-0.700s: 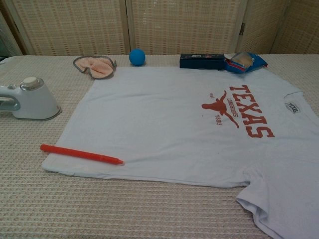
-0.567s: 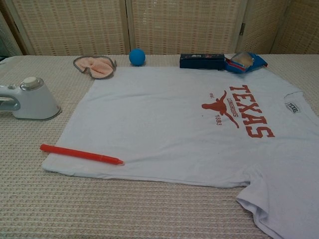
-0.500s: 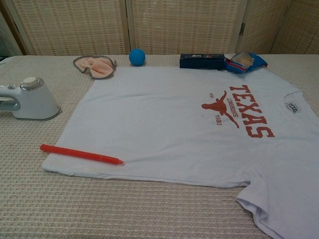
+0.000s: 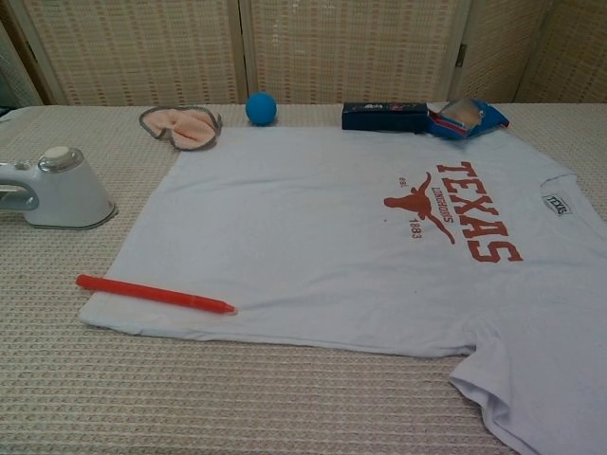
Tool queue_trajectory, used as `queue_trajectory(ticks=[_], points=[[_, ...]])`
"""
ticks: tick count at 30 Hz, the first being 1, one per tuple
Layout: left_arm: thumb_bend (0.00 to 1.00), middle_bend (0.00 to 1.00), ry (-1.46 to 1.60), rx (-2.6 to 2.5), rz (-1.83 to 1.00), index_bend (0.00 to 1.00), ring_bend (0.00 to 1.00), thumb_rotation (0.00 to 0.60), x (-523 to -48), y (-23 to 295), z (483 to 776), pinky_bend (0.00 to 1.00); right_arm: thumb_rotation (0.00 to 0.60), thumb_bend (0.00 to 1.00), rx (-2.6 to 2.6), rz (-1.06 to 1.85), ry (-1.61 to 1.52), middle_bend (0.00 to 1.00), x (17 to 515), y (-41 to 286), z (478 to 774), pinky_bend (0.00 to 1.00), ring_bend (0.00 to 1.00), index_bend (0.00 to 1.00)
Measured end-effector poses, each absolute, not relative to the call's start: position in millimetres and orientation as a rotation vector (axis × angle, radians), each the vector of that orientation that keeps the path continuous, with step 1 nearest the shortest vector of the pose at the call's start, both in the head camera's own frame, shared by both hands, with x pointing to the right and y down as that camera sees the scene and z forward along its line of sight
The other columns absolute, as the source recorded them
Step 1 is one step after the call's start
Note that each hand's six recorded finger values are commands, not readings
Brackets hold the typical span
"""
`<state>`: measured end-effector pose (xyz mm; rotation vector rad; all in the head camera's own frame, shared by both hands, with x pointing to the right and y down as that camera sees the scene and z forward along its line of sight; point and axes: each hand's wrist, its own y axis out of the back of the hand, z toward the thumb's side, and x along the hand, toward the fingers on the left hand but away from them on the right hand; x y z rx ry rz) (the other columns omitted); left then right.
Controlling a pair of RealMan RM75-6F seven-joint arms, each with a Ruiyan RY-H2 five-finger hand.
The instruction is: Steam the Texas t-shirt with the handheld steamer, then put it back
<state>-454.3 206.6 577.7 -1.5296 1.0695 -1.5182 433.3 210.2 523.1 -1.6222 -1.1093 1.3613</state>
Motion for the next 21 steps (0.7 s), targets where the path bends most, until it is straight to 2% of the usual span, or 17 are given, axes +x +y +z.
queue_trajectory(ticks=[13,17,21], points=[[0.15,0.25,0.950,-1.612,-1.593,0.23,0.17,0.600,-423.0,137.1,641.9,0.21,0.600,0.02,-1.611,1.384,-1.114,0.09,437.8,211.2,521.8,0.27,0.05,0.00],[0.16,0.25,0.933,-1.602,-1.623,0.25,0.18,0.600,-417.4,122.7,660.8,0.21,0.600,0.02,-1.604,1.392,-1.114,0.09,439.7,211.5,520.7,0.27,0.06,0.00],[0.20,0.29,0.929,-1.603,-1.659,0.29,0.21,0.600,-415.5,113.8,676.2,0.22,0.600,0.02,-1.600,1.403,-1.115,0.09,441.3,211.9,521.2,0.27,0.06,0.00]])
